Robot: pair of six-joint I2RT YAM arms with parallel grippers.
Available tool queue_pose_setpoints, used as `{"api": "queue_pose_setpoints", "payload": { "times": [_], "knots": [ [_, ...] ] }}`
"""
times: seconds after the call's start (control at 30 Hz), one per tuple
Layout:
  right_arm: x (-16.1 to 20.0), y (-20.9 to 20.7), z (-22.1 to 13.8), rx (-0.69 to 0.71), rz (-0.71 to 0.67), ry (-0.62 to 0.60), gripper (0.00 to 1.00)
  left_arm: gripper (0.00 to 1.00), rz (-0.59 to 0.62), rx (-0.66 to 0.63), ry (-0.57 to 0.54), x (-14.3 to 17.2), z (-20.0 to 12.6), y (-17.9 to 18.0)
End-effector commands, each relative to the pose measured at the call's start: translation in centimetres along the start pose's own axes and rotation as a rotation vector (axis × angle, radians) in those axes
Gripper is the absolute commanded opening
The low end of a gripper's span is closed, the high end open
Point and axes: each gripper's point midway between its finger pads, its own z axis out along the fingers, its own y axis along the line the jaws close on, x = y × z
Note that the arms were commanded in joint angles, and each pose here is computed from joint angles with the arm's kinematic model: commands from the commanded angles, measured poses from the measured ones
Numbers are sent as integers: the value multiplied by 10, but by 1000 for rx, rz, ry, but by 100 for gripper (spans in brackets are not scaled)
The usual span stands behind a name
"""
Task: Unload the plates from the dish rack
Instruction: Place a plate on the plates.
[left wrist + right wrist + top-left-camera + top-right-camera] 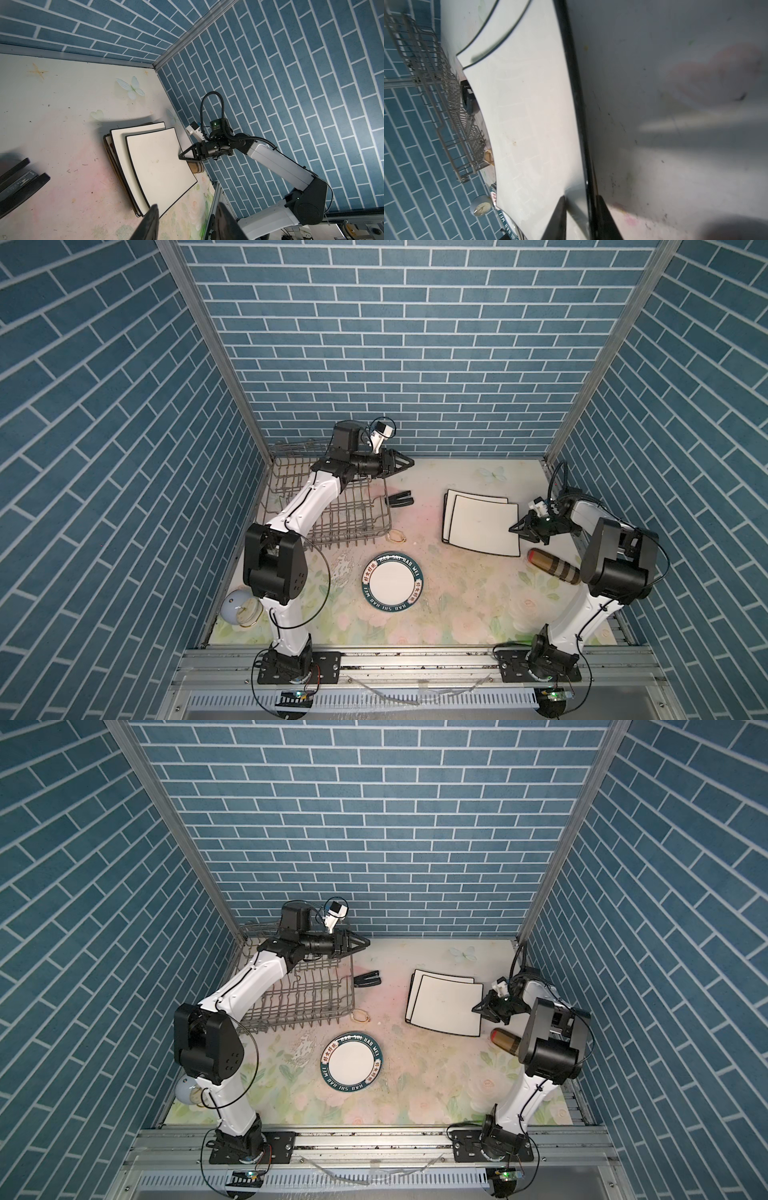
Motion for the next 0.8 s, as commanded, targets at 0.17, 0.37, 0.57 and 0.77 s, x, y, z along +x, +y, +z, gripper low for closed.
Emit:
{"api": "queue_pose_setpoints", "payload": {
  "times": [0.17,0.37,0.57,0.77],
  "knots": [
    [-7,-3,-5,49,-37,6,10,46,32,-9,4,3,-10,-5],
    [-13,-4,-4,51,-35,3,6,46,32,-10,3,3,-11,-3],
    [-18,-2,-2,44,-33,1,5,46,28,-14,3,4,-12,-1],
    [-22,0,0,43,-35,-1,11,46,26,-17,3,3,-12,1]
  ]
}}
